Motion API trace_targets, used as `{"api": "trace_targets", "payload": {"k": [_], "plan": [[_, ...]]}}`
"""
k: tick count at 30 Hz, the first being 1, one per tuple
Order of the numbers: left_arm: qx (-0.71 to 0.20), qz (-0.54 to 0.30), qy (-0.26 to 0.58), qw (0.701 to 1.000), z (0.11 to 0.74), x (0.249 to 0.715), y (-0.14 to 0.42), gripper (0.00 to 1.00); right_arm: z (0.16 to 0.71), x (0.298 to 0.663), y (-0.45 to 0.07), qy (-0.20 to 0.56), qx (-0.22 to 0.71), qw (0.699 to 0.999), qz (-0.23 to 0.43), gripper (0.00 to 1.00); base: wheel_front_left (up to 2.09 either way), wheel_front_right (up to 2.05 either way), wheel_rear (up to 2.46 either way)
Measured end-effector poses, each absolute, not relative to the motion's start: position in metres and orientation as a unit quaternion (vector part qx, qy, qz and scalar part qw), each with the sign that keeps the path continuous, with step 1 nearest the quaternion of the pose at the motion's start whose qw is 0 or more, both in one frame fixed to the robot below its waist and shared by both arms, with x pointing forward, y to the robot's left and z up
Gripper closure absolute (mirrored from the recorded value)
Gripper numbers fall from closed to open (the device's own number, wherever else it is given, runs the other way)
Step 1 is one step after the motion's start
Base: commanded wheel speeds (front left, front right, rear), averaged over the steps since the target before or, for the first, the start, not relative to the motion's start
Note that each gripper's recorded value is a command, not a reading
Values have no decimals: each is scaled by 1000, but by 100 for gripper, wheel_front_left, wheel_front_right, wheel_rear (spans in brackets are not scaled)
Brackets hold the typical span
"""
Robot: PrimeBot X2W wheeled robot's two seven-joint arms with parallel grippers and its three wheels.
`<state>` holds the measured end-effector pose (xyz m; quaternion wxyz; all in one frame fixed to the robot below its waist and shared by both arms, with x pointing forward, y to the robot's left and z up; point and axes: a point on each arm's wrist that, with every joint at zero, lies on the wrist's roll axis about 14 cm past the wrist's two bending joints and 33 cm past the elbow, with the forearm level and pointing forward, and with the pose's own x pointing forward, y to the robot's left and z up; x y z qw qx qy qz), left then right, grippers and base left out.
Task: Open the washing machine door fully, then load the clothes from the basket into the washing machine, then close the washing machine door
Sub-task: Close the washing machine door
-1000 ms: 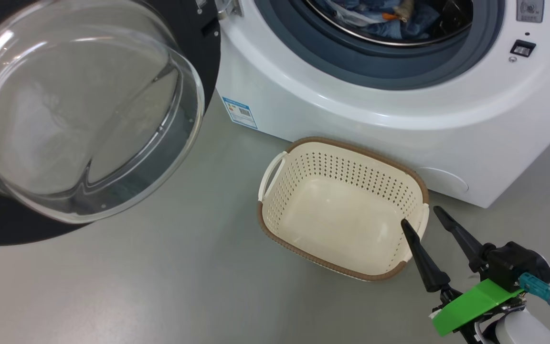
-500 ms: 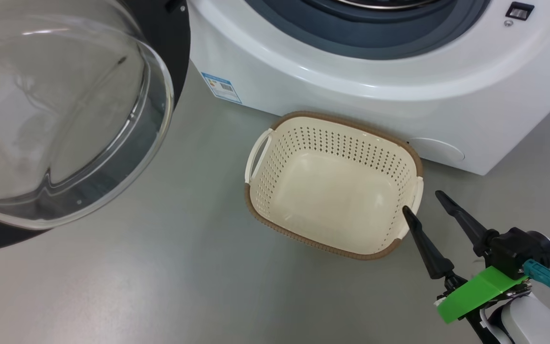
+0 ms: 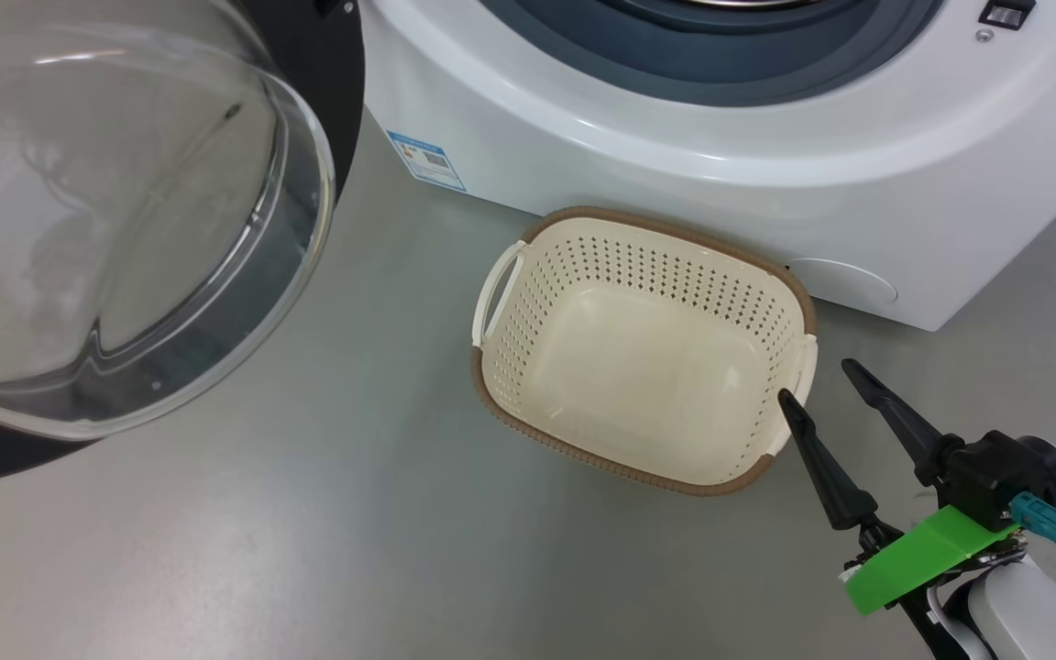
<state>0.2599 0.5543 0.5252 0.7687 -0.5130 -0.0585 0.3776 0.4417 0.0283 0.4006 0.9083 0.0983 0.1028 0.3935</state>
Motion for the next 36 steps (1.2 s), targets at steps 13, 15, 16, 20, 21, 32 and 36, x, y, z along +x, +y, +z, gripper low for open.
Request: {"api": "trace_targets", "payload": {"k": [13, 15, 16, 20, 21, 32, 36], "plan": [[-528, 318, 17, 787, 527, 259, 532, 100, 414, 441, 36, 88, 95, 906, 403, 0, 0, 0, 0], [-527, 309, 27, 791, 527, 257, 528, 100, 416, 440, 38, 85, 95, 905, 405, 0, 0, 0, 0], [-526, 305, 32, 794, 528, 256, 525, 100, 418, 440, 39, 84, 95, 905, 406, 0, 0, 0, 0], [-524, 286, 51, 801, 529, 253, 515, 100, 424, 439, 44, 77, 95, 903, 411, 0, 0, 0, 0], [-524, 280, 54, 802, 529, 252, 513, 100, 426, 438, 45, 76, 95, 903, 412, 0, 0, 0, 0], [-537, 220, 86, 810, 531, 246, 483, 100, 440, 433, 53, 62, 92, 900, 421, 0, 0, 0, 0], [-539, 187, 100, 815, 534, 252, 469, 100, 443, 431, 54, 60, 92, 900, 422, 0, 0, 0, 0]]}}
